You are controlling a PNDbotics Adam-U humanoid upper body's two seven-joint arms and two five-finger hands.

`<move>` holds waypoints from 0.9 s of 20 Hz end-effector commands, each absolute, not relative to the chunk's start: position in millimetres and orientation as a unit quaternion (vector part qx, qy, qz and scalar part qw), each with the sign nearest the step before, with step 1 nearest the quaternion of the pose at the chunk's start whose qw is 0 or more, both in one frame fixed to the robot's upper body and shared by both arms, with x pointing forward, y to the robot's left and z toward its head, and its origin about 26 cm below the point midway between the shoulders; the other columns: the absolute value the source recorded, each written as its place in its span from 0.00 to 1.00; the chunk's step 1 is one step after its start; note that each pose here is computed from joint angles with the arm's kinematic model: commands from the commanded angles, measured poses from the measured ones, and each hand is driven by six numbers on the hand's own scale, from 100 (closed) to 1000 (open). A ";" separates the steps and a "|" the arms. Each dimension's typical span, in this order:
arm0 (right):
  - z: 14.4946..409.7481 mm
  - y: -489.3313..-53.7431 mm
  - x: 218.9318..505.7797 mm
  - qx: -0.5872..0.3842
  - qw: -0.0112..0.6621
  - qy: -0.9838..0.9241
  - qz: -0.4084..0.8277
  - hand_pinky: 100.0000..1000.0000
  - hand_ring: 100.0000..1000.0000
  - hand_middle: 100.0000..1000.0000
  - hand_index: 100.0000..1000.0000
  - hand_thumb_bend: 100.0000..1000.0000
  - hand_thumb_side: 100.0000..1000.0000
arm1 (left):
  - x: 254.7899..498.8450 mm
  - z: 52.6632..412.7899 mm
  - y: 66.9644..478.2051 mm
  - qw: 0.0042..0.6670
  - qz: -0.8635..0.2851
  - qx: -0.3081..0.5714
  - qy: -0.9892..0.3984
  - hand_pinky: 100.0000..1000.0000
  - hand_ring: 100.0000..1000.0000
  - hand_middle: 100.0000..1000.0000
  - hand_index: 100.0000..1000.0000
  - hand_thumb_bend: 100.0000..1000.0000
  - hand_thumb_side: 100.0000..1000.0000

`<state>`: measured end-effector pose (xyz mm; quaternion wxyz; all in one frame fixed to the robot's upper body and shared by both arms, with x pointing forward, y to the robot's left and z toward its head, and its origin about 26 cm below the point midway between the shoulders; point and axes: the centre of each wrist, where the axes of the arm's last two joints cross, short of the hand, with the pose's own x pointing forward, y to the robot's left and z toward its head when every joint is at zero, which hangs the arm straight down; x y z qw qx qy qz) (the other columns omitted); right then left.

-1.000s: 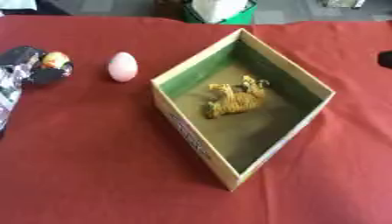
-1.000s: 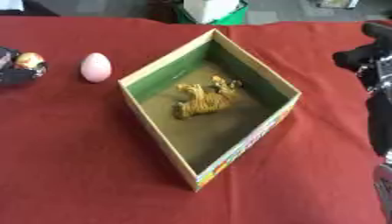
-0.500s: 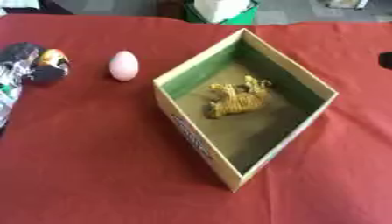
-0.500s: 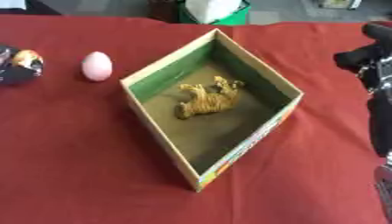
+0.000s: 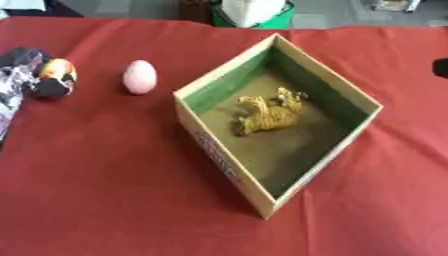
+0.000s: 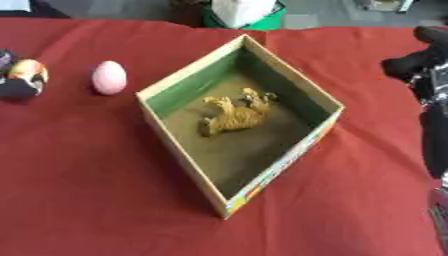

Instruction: Pick up objects on the table and place them in the box.

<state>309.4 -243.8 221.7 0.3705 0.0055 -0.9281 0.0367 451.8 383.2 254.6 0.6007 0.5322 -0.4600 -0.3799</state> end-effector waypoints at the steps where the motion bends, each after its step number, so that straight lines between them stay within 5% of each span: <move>1: 228.9 -245.0 306.1 0.006 0.359 -0.933 0.037 0.73 0.63 0.46 0.77 0.00 0.58 | 449.7 258.2 386.2 0.592 -0.369 0.545 -0.466 0.49 0.58 0.47 0.52 0.00 0.18; 13: 226.6 -244.9 305.9 0.011 0.364 -0.931 0.030 0.73 0.63 0.46 0.77 0.00 0.57 | 446.5 265.9 380.4 0.562 -0.362 0.571 -0.476 0.47 0.56 0.48 0.53 0.00 0.18; 18: 225.9 -244.6 305.7 0.013 0.367 -0.930 0.031 0.73 0.63 0.46 0.77 0.00 0.57 | 444.0 272.4 377.1 0.556 -0.377 0.577 -0.464 0.51 0.63 0.58 0.62 0.00 0.17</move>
